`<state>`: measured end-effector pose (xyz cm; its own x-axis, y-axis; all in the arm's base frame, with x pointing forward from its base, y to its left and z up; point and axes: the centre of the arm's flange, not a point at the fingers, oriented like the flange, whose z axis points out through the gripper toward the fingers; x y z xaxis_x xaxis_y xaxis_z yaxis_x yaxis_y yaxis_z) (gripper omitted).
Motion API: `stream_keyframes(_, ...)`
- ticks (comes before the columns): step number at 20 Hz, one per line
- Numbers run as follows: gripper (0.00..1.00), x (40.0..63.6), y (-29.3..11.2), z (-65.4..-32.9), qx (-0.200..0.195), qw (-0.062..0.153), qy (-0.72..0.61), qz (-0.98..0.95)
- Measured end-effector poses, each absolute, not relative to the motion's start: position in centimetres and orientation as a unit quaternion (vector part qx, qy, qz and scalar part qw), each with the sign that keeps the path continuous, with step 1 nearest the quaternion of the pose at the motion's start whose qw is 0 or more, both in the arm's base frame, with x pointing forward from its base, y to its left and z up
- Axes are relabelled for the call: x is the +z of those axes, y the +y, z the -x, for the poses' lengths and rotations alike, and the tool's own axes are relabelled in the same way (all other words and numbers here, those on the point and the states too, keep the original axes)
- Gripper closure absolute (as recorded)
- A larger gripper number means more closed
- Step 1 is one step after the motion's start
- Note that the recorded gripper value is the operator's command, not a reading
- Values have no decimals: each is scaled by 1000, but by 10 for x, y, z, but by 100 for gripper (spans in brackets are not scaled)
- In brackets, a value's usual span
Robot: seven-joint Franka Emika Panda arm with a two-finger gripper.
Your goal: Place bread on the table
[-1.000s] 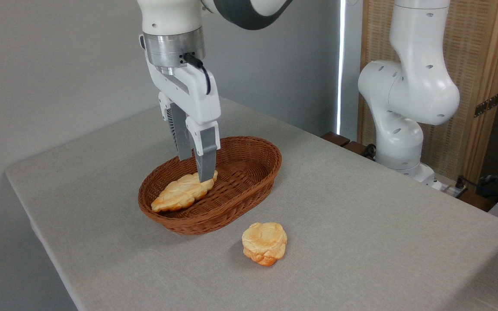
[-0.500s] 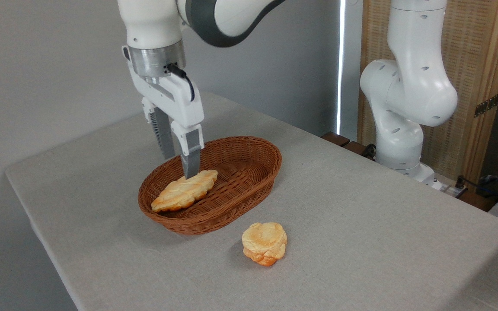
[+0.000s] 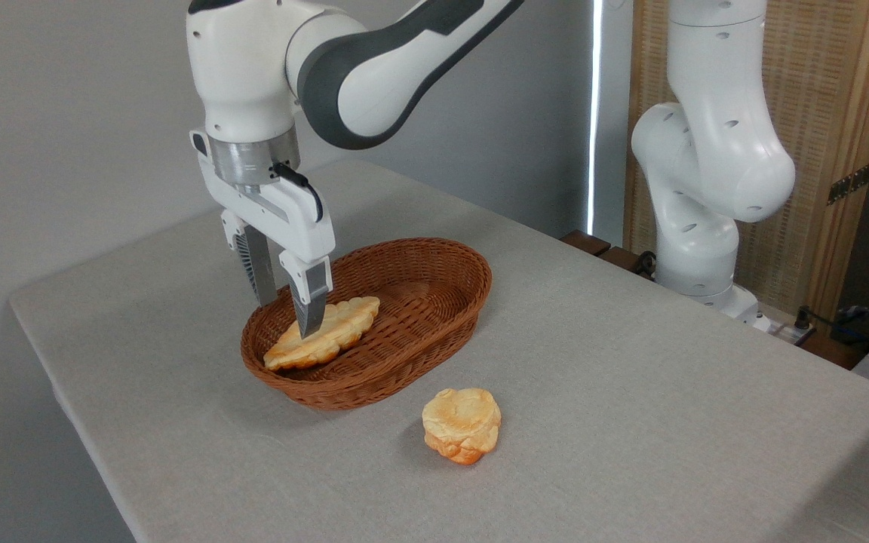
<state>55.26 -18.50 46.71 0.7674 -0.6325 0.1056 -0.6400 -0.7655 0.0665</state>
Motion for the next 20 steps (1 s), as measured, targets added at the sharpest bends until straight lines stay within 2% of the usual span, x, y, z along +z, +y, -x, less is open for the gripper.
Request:
stream_keyframes(10,0,443,-181,-555,15,11,-376,-926)
stream_keyframes(16,2,432,-181,-557,6,8,-379,-926)
stream_keyframes(18,36,432,-182,-557,6,8,-379,-925)
stream_keyframes(20,63,432,-182,-557,6,8,-379,-925)
